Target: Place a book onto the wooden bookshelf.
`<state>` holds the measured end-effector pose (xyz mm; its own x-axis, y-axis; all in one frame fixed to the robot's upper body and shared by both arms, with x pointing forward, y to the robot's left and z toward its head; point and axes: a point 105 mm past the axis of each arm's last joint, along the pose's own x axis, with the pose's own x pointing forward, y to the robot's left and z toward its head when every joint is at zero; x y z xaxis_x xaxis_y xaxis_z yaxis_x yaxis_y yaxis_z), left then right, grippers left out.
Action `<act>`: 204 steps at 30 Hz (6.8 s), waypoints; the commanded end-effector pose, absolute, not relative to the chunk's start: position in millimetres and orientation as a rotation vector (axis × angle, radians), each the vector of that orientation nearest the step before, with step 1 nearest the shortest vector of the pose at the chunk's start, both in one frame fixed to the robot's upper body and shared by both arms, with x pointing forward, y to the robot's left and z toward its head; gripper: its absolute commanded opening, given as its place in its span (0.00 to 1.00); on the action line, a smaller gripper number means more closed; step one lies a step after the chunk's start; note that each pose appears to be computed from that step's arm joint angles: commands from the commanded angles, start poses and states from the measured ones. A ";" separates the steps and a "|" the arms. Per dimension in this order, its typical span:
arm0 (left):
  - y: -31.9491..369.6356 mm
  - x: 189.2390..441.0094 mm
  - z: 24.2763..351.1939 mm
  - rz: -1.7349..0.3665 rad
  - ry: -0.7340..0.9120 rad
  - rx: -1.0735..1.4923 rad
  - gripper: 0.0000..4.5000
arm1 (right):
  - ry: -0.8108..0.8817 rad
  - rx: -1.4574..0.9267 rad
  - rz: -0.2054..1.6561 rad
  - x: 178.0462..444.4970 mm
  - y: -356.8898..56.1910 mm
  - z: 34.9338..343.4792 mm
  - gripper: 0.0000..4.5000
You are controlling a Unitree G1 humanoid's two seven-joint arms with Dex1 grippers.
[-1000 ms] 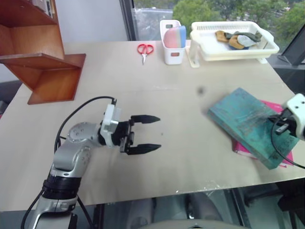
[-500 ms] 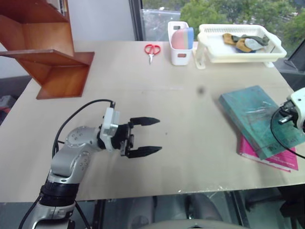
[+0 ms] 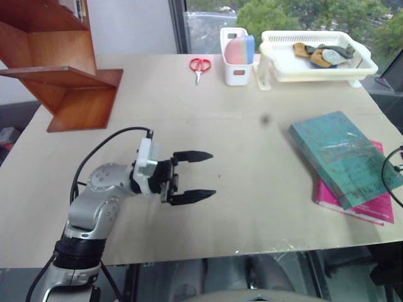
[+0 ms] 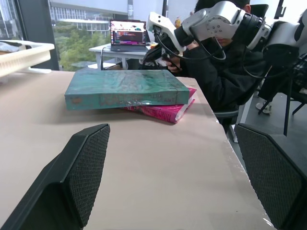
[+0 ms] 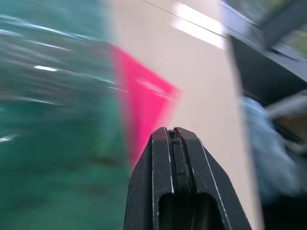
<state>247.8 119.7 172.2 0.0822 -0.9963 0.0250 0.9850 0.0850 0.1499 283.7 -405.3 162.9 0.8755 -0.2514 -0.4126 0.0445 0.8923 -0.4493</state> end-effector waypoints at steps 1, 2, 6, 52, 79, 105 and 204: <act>121.0 245.9 177.0 -1.495 -0.162 0.124 1.00 | 0.483 -0.513 -0.206 282.2 -426.0 181.5 0.01; 121.5 245.7 176.9 -1.490 -0.162 0.125 1.00 | 0.489 -0.402 -0.225 281.8 -433.4 179.8 0.01; 122.4 243.6 176.0 -1.473 -0.160 0.125 1.00 | 0.436 0.050 -0.240 284.2 -445.6 170.6 0.01; 130.1 226.1 184.7 -1.455 -0.179 0.090 1.00 | 0.702 0.566 0.251 340.6 -291.5 84.9 0.01; 138.9 241.0 171.0 -1.319 -0.098 0.082 1.00 | 0.172 0.123 0.250 309.5 -290.1 161.9 0.01; 106.2 305.1 148.4 -1.194 0.455 -0.550 1.00 | 0.024 -0.472 0.770 175.0 -164.3 186.0 0.98; 179.1 371.5 372.6 -0.576 -0.411 1.460 0.13 | -0.271 -0.273 1.037 260.4 -106.1 202.0 1.00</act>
